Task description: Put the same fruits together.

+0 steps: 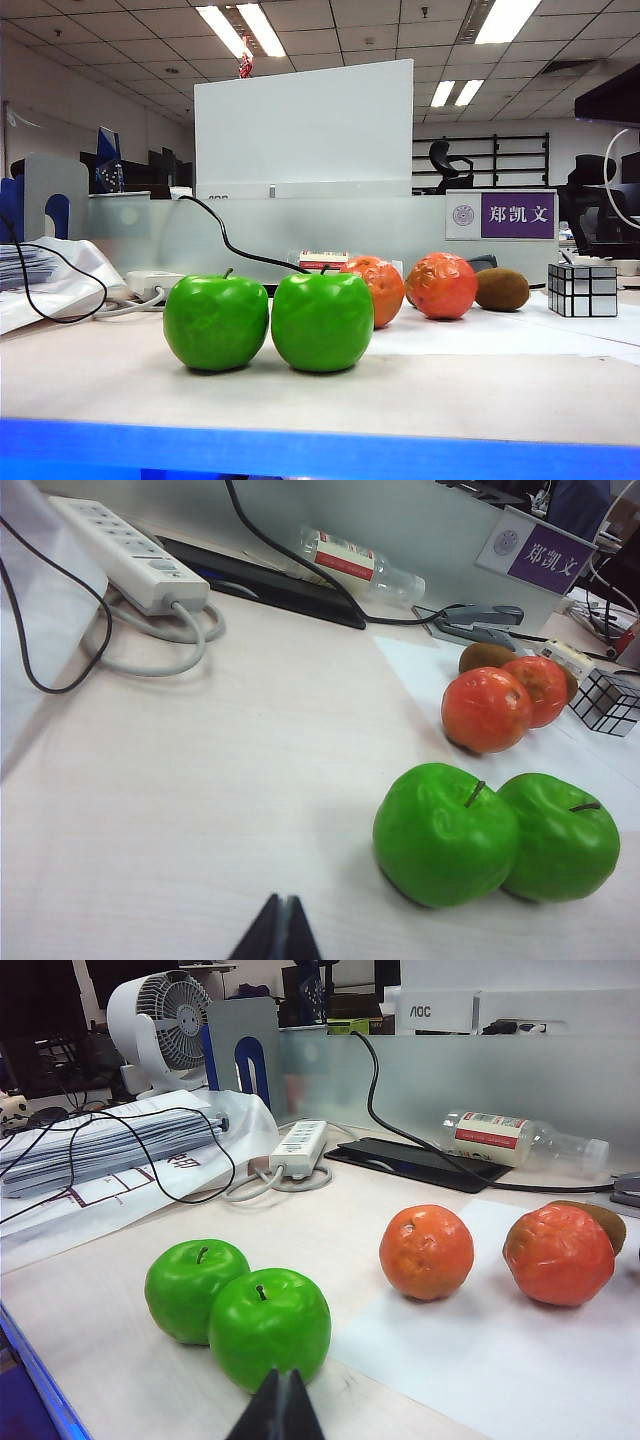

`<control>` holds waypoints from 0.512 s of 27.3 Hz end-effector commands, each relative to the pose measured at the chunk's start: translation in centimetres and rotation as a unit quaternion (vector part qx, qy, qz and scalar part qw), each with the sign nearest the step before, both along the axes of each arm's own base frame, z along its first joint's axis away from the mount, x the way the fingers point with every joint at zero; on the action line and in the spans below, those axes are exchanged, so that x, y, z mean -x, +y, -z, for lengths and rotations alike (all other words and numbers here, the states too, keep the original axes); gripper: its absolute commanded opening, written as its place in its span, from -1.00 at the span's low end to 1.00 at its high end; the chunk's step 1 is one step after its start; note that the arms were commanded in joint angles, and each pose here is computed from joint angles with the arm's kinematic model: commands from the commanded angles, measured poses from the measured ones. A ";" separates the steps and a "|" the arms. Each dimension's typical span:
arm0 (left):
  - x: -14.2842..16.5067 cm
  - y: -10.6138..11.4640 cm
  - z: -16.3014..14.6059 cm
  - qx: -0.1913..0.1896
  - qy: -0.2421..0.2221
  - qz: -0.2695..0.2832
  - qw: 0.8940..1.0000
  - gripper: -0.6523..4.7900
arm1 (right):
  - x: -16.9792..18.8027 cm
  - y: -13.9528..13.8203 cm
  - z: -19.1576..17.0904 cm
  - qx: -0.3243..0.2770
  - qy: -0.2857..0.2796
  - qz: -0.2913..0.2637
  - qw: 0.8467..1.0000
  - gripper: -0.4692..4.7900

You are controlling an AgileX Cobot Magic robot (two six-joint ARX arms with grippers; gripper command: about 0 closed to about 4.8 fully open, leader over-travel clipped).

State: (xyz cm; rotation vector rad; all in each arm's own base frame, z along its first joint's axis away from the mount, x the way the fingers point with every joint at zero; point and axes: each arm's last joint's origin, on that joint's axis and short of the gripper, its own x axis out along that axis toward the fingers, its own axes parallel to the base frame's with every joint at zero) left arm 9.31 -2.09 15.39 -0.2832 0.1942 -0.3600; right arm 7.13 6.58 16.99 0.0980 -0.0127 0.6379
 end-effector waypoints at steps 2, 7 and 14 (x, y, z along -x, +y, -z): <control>0.0 0.0 0.2 -0.003 0.003 0.003 1.000 -0.77 | 0.0 0.0 0.1 -0.003 -0.002 0.001 1.000 -0.82; 0.0 0.0 0.2 -0.003 0.003 0.003 1.000 -0.77 | -0.7 -0.7 0.1 -0.002 -0.003 0.032 0.999 -0.82; 0.0 0.0 0.2 -0.003 0.003 0.003 1.000 -0.77 | -2.4 -4.4 0.3 0.006 0.005 0.155 0.988 -0.82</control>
